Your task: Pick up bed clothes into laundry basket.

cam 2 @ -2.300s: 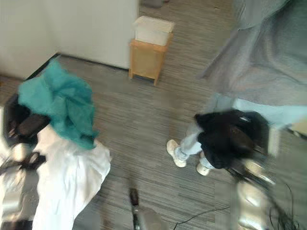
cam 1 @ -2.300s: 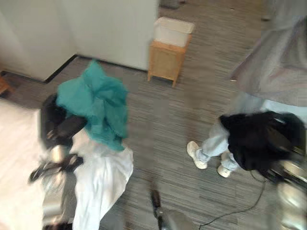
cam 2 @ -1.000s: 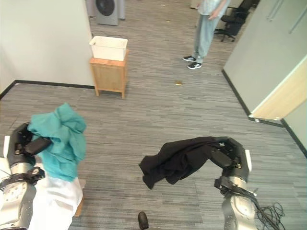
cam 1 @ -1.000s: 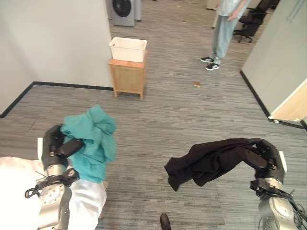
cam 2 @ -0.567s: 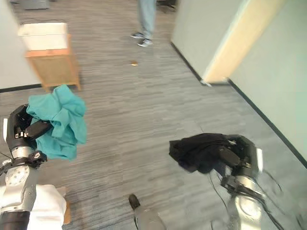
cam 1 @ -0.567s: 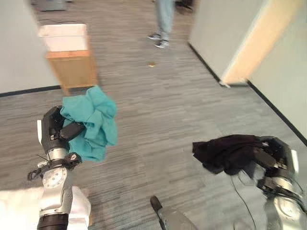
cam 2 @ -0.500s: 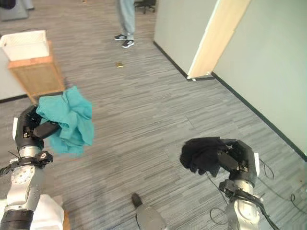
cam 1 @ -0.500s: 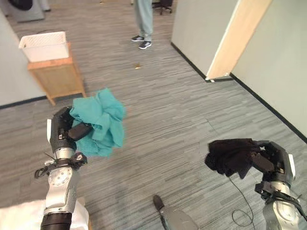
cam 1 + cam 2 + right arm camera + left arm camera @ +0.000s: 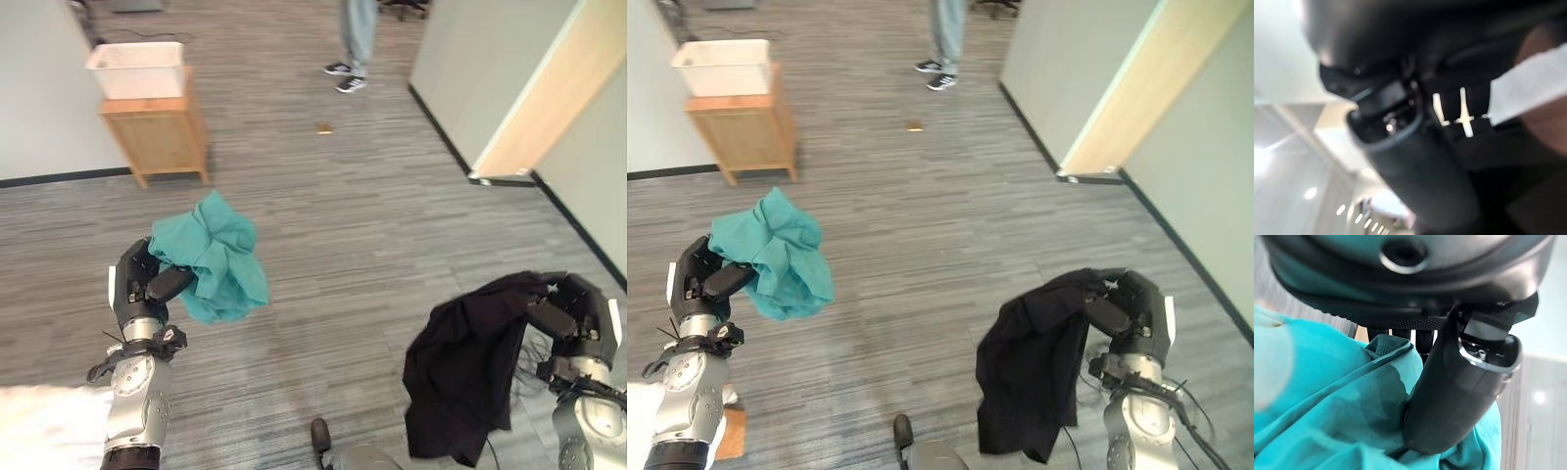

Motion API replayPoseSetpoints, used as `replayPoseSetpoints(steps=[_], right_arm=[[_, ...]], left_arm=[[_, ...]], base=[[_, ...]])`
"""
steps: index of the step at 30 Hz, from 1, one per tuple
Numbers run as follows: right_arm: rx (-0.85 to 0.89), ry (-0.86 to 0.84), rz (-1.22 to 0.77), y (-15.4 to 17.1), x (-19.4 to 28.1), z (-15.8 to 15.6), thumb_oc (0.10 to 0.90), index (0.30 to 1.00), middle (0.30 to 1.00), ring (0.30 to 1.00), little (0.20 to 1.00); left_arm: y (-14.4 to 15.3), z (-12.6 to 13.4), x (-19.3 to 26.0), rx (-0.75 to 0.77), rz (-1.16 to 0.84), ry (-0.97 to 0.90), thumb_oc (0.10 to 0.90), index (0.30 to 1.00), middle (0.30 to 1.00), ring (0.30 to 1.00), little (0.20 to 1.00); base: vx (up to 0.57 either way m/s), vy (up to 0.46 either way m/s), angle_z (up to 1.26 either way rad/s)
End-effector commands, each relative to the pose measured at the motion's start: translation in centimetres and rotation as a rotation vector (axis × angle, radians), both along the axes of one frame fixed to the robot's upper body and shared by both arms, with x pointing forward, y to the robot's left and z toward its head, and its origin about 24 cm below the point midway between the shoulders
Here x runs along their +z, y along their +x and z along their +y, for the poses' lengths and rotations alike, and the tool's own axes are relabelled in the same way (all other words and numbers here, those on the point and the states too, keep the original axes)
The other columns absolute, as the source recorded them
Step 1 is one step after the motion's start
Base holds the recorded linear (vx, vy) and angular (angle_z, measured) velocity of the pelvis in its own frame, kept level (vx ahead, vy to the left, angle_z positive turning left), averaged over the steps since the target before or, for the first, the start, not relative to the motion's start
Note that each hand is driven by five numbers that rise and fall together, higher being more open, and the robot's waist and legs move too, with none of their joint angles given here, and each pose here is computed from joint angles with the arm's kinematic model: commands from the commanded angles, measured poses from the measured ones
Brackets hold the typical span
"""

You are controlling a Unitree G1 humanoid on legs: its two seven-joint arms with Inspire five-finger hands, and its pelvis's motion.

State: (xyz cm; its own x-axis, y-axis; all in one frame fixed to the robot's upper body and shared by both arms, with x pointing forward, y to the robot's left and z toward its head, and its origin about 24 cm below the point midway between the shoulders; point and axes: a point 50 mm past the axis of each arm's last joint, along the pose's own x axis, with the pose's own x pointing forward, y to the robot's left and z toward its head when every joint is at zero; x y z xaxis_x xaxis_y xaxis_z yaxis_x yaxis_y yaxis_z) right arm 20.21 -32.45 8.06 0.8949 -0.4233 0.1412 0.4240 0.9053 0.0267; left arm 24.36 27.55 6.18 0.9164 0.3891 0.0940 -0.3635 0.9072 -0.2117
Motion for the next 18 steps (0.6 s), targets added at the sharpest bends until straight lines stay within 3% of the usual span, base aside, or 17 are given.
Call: replayPoseSetpoints(steps=[1,8,10,11,18], right_arm=[[0.030,-0.151,-0.259,-0.1,6.0,-0.5,0.400,0.300,0.300,0.300,0.300],[0.071,-0.105,-0.300,0.4,6.2,-0.1,0.400,0.300,0.300,0.300,0.300],[0.149,-0.088,-0.332,1.5,6.8,1.1,0.400,0.300,0.300,0.300,0.300],[0.318,-0.072,-0.409,4.5,8.7,4.7,0.400,0.300,0.300,0.300,0.300],[0.382,-0.076,-0.436,5.8,9.7,6.6,0.400,0.300,0.300,0.300,0.300]], left_arm=[[0.1,1.3,6.6,0.008,-0.304,0.143,0.400,0.300,0.300,0.300,0.300],[0.7,0.6,7.0,-0.002,-0.324,0.134,0.400,0.300,0.300,0.300,0.300],[1.8,-0.3,7.9,-0.027,-0.331,0.205,0.400,0.300,0.300,0.300,0.300],[2.8,-0.9,7.4,-0.046,-0.287,0.222,0.400,0.300,0.300,0.300,0.300],[1.9,-0.1,4.6,-0.025,-0.147,0.244,0.400,0.300,0.300,0.300,0.300]], base=[[0.10,0.051,0.51],[0.03,0.018,0.15],[0.20,0.187,0.13],[0.23,0.261,0.26],[0.12,0.110,0.16]])
